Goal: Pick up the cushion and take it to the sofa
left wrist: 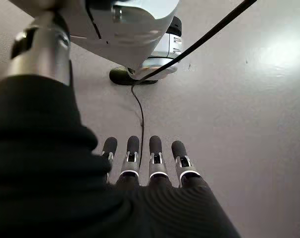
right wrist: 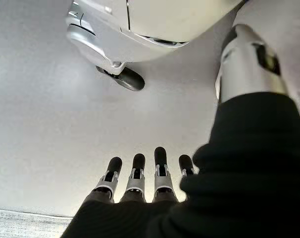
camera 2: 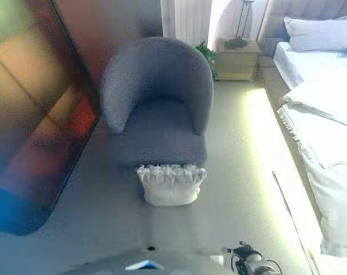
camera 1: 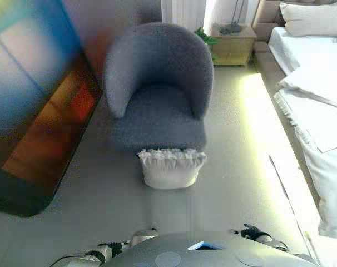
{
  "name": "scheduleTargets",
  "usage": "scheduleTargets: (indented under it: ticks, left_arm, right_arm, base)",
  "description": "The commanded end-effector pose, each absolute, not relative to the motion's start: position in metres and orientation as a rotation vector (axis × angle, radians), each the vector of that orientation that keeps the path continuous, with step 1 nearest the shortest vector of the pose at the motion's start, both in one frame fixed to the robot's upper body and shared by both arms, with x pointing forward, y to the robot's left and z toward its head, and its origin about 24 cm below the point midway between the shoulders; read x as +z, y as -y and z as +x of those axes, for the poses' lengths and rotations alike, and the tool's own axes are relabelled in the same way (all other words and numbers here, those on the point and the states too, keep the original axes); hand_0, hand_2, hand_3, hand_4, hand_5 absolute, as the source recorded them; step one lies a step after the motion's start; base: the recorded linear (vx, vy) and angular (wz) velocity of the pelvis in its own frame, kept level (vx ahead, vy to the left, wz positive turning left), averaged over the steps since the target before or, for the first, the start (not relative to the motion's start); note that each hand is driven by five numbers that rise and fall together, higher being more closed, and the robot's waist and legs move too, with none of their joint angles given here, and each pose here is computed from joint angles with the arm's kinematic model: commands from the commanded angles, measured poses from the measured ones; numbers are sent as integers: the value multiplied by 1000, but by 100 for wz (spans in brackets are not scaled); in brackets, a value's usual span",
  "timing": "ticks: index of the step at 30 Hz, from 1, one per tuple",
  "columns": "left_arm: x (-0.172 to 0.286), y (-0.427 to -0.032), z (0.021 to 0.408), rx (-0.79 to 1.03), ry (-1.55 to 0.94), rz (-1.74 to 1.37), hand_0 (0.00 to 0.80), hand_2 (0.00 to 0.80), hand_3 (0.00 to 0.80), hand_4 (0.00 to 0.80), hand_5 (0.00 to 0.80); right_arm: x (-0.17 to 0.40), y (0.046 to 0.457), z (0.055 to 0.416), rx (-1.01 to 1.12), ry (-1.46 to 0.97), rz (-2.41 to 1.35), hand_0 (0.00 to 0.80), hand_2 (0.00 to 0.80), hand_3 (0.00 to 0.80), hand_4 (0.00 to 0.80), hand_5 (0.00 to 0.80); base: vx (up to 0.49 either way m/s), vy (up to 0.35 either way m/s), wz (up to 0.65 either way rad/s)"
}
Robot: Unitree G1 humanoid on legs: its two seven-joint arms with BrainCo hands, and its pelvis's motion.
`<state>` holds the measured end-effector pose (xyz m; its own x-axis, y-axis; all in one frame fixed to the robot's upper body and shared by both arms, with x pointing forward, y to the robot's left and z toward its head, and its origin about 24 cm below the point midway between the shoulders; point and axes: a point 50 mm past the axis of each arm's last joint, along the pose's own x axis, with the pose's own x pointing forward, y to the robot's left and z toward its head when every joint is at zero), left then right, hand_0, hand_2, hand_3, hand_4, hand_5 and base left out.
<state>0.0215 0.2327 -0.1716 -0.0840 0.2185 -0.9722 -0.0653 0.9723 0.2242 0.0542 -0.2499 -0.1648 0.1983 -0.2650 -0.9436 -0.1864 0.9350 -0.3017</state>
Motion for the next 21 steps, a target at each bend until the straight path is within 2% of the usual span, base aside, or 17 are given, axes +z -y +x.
scheduleTargets:
  ticks: [1,21]
  left_arm:
    - [-170,-235,40,220,-1617,159,0,0,0,0,0]
    - [-170,-237,37,199,-1624,178,0,0,0,0,0]
  right_arm:
    - [-164,242,80,-38,-1346,-395,0,0,0,0,0]
    - [-164,243,80,-54,-1351,-377,0,0,0,0,0]
  base:
    - [-6,0,3]
    - [0,0,0]
